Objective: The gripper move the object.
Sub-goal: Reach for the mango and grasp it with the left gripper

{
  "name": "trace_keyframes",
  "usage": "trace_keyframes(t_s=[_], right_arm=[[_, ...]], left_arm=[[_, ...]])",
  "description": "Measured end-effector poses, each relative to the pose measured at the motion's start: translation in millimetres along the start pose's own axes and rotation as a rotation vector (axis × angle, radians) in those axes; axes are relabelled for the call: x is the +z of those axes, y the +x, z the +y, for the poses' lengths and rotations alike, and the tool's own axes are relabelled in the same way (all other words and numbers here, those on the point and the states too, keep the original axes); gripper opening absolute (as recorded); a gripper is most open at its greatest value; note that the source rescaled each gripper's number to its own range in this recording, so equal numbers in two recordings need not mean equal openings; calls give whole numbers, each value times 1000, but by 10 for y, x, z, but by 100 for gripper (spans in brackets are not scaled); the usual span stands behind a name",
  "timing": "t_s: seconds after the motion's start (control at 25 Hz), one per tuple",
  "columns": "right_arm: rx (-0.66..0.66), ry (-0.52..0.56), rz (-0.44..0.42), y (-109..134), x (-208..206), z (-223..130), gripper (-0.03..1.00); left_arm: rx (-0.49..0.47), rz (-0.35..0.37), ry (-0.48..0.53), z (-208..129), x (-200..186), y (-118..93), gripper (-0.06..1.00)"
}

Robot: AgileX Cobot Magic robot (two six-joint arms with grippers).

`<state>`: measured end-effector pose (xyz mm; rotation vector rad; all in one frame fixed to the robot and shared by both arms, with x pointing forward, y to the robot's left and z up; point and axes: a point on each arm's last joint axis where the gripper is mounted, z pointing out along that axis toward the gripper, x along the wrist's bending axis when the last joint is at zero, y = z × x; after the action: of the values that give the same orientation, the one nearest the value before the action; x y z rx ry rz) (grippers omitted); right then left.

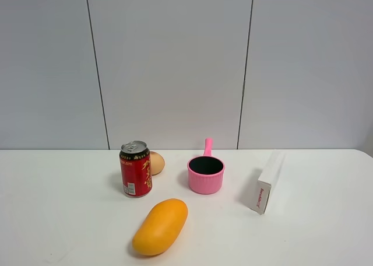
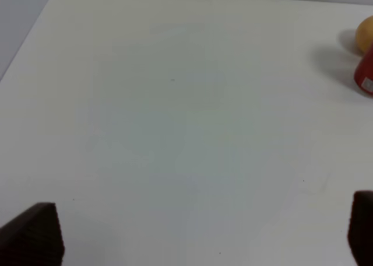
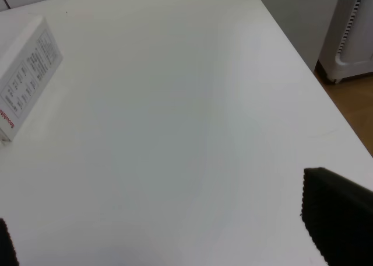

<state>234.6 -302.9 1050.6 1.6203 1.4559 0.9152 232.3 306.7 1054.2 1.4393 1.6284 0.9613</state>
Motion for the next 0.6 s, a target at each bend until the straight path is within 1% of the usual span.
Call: trace_keyframes(t_s=[0.6], right_arm=[[0, 0, 0, 0, 0, 0, 100]], left_arm=[[0, 0, 0, 0, 0, 0, 100]])
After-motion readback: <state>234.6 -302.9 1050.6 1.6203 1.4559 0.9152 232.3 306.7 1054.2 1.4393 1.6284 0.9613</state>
